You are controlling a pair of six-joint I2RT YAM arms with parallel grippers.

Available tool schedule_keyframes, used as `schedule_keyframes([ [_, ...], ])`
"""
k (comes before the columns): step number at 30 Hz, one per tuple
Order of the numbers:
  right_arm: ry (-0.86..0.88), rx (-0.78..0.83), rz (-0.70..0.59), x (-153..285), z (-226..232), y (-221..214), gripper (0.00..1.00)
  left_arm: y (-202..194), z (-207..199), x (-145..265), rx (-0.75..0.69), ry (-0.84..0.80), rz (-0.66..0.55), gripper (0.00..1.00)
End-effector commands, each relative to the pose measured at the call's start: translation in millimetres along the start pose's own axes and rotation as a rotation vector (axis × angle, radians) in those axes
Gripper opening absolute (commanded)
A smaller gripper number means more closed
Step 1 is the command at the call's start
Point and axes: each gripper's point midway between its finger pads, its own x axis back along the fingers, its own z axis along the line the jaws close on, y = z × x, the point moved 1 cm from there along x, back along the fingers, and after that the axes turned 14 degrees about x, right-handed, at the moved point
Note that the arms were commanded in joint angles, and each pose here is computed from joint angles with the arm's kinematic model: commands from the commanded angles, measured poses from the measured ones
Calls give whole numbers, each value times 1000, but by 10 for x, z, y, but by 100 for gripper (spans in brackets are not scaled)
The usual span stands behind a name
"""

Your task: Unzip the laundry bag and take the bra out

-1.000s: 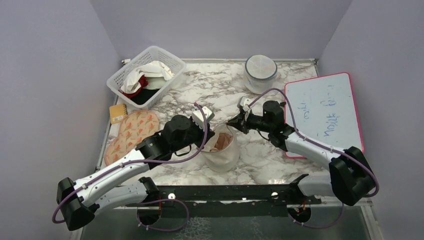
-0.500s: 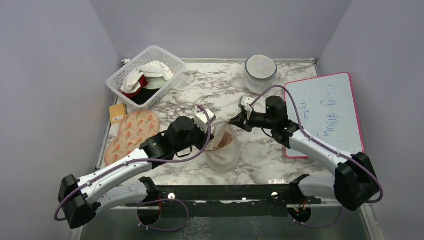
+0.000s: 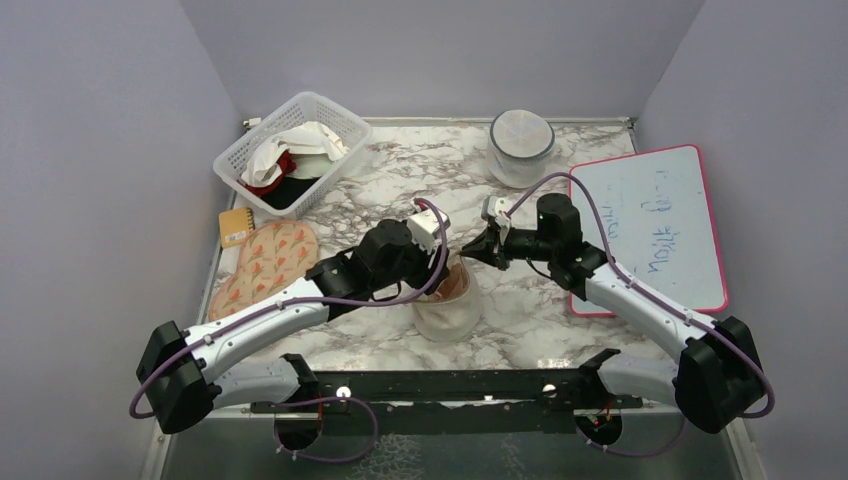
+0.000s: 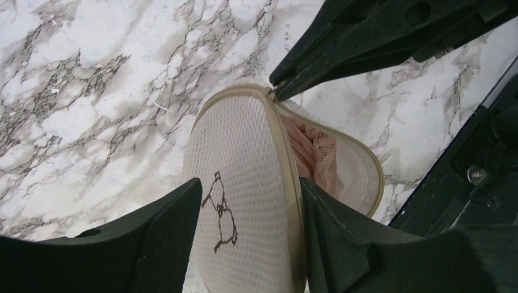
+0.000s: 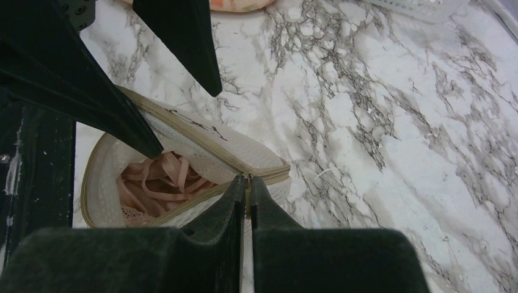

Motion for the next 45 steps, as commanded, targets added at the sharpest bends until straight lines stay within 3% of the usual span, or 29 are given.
schedule_keyframes([
  [1, 34, 16, -51, 34, 41, 207, 1, 259, -101, -136, -15, -14, -63, 51],
  [5, 25, 23, -41, 52, 47, 193, 1, 273, -136, -244, -40, -23, -36, 43],
  [12, 0, 44, -23, 86, 24, 167, 1, 364, -171, -61, -91, -49, -79, 10],
  [16, -20, 43, -21, 77, -1, 142, 1, 442, -230, 161, -129, -94, -129, 0],
  [26, -64, 30, -10, -20, -160, 79, 1, 686, -309, 688, -150, -143, -281, 0],
  [33, -18, 58, -24, -93, -185, 126, 1, 547, -185, 682, -149, -93, -241, 0],
  [39, 50, 68, -44, -82, -86, 198, 1, 351, -53, 501, -145, -32, -149, 16],
  [45, 71, 64, -60, -41, -22, 289, 1, 370, -76, 295, -146, -26, -121, 38],
])
